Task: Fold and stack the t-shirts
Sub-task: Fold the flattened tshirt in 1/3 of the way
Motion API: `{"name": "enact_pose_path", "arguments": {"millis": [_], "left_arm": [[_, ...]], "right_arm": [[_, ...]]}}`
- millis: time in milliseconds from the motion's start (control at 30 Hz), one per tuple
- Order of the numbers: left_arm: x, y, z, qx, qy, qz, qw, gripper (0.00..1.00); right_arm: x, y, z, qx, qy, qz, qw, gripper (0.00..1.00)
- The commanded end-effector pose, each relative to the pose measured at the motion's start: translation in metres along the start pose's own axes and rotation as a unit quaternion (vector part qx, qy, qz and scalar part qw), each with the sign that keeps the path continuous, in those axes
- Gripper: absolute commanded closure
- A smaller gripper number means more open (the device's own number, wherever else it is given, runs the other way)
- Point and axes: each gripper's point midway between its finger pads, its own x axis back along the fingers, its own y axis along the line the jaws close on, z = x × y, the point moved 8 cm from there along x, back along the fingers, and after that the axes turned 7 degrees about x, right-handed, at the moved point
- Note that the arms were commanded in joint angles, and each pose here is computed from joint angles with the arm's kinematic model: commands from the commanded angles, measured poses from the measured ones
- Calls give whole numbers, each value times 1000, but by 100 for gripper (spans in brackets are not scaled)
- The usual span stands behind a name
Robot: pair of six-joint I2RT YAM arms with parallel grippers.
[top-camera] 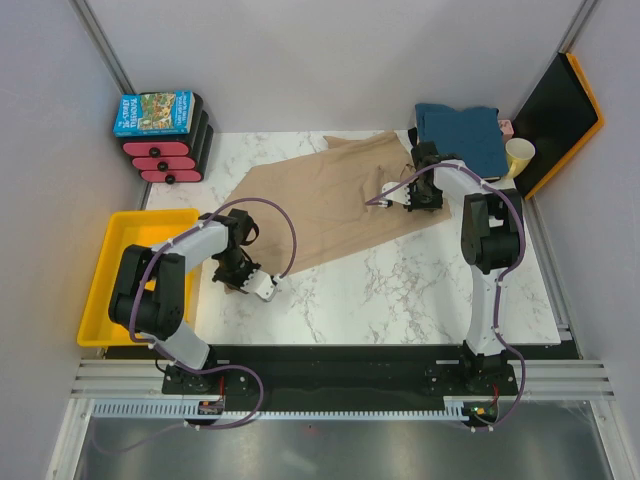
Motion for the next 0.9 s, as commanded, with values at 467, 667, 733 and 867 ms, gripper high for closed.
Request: {"name": "enact_pose_path", "arguments": {"millis": [467, 667, 733, 867], "left_arm": [[88, -7, -19, -41, -50, -172, 983, 43], [94, 64, -15, 65, -83, -226, 968, 55], [85, 91, -12, 80, -79, -236, 965, 74], [72, 111, -13, 101, -94, -222, 965, 98]], "right_arm": [[74, -7, -6, -2, -41, 34, 999, 55], [89, -51, -36, -82, -137, 88, 983, 64], [78, -61, -46, -87, -145, 87, 982, 90], [59, -57, -54, -85, -144, 66, 984, 100]]}}
